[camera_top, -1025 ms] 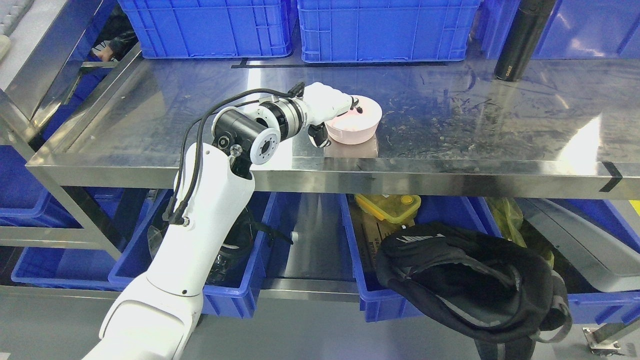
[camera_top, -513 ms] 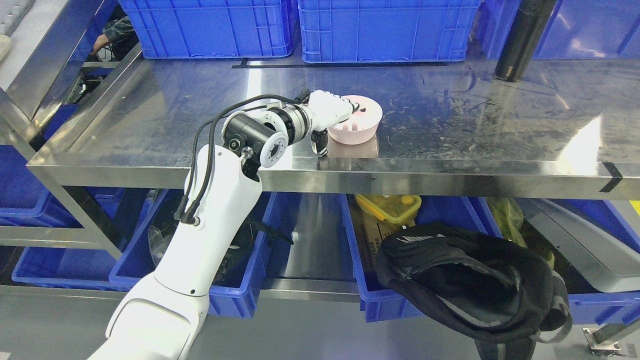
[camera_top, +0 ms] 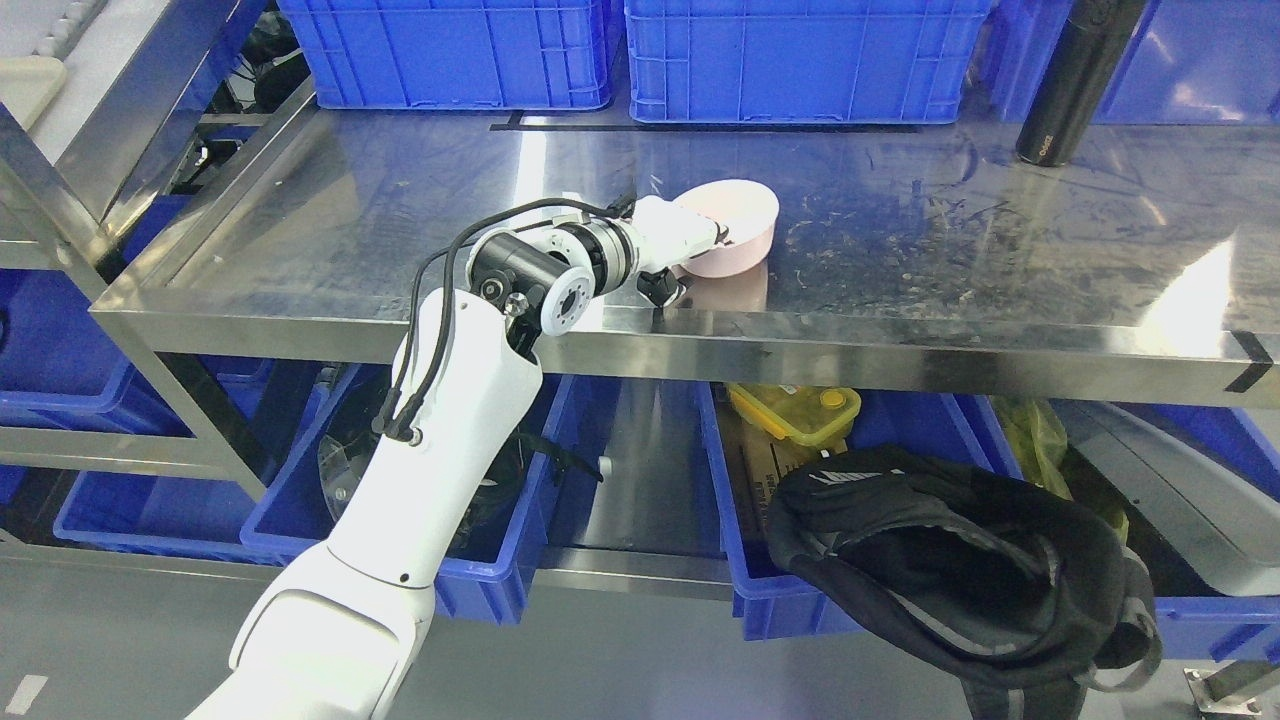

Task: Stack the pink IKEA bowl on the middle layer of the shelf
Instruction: 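Close the left hand on the bowl rim and lift it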

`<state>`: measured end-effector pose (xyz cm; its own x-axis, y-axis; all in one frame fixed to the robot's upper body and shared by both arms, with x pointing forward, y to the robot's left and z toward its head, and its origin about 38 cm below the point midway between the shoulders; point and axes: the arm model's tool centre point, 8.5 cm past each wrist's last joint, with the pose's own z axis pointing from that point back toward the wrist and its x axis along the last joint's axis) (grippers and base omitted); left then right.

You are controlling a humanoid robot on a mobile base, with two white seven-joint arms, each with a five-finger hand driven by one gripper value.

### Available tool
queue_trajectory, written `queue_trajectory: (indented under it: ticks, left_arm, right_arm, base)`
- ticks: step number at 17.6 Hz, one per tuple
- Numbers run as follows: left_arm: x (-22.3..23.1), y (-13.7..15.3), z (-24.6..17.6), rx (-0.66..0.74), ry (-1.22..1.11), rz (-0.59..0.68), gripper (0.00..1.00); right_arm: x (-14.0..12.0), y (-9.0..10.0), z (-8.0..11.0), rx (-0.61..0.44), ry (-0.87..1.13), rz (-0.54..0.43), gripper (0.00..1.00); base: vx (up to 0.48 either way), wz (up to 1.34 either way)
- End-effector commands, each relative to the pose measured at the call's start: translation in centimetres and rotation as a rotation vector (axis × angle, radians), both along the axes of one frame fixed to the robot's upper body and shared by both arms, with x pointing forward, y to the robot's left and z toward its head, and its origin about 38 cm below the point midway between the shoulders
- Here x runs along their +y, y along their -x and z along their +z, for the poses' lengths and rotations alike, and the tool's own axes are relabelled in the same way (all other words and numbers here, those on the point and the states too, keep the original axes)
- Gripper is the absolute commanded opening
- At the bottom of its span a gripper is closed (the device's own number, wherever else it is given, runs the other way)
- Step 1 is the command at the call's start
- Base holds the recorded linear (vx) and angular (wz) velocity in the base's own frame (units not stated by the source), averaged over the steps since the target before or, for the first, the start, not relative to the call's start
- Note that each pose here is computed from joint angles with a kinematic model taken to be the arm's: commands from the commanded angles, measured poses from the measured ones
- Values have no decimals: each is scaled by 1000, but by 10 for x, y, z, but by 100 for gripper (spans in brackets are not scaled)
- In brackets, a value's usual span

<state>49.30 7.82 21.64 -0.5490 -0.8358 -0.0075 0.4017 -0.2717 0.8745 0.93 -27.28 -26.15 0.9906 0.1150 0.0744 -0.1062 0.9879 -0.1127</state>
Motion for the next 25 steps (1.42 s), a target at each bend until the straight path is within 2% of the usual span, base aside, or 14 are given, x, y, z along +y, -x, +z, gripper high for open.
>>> queue_trajectory:
  ticks: [1, 3, 6, 10, 15, 22, 25]
  left_arm:
    - [9, -21, -11, 37, -19, 39, 78]
    - [7, -24, -13, 35, -26, 38, 76]
    - [7, -26, -12, 35, -17, 37, 66]
    - [2, -25, -6, 57, 45, 6, 40]
    - [3, -26, -3, 67, 72, 0, 17]
    - [14, -34, 19, 6, 136, 28, 5]
    - [24, -35, 27, -41, 160, -41, 0]
  right_arm:
    - [-11, 9, 1, 7, 17, 0, 100]
    - [-11, 9, 1, 7, 17, -2, 100]
    - [-11, 9, 1, 7, 17, -2, 100]
    - [-11, 9, 1, 7, 17, 0, 100]
    - [-11, 9, 1, 7, 17, 0, 100]
    - [-11, 9, 1, 7, 17, 0, 100]
    - [-11, 9, 1, 7, 17, -2, 100]
  base:
    - [-35, 48]
    - [-18, 24]
    - [0, 0]
    - [0, 0]
    - [0, 0]
    - [0, 0]
    - [0, 0]
